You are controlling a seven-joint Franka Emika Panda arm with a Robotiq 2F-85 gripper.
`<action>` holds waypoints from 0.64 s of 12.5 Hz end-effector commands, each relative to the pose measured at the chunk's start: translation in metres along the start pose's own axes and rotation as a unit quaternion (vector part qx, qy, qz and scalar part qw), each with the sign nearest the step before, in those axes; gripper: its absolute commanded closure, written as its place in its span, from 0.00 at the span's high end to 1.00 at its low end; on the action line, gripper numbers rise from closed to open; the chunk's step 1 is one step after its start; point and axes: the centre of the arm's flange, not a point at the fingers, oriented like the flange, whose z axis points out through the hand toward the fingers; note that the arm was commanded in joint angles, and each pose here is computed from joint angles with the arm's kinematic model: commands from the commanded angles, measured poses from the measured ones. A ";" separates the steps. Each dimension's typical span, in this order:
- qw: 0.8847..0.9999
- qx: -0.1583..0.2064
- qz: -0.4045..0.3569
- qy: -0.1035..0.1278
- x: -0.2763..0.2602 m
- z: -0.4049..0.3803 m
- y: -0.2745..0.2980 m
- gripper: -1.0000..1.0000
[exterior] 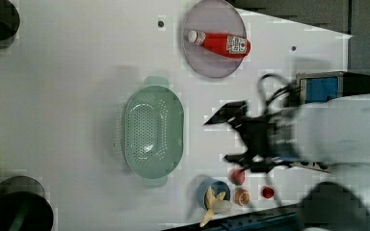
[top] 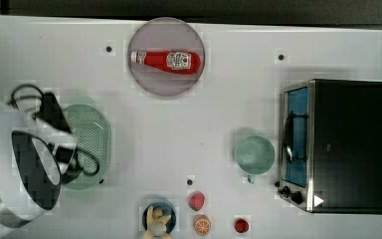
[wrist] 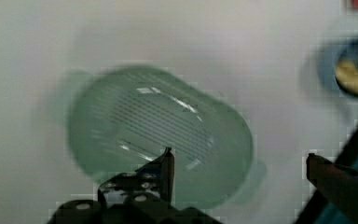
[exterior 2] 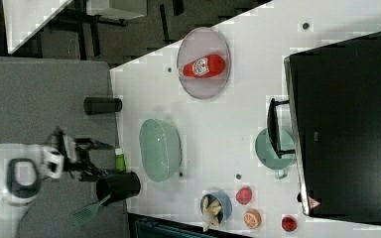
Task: Drag strainer left to right.
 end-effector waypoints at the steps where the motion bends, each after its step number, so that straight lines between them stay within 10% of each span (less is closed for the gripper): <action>1: 0.985 0.012 0.168 -0.018 -0.014 0.025 -0.012 1.00; 8: 0.981 0.053 0.174 -0.069 -0.004 0.177 -0.028 1.00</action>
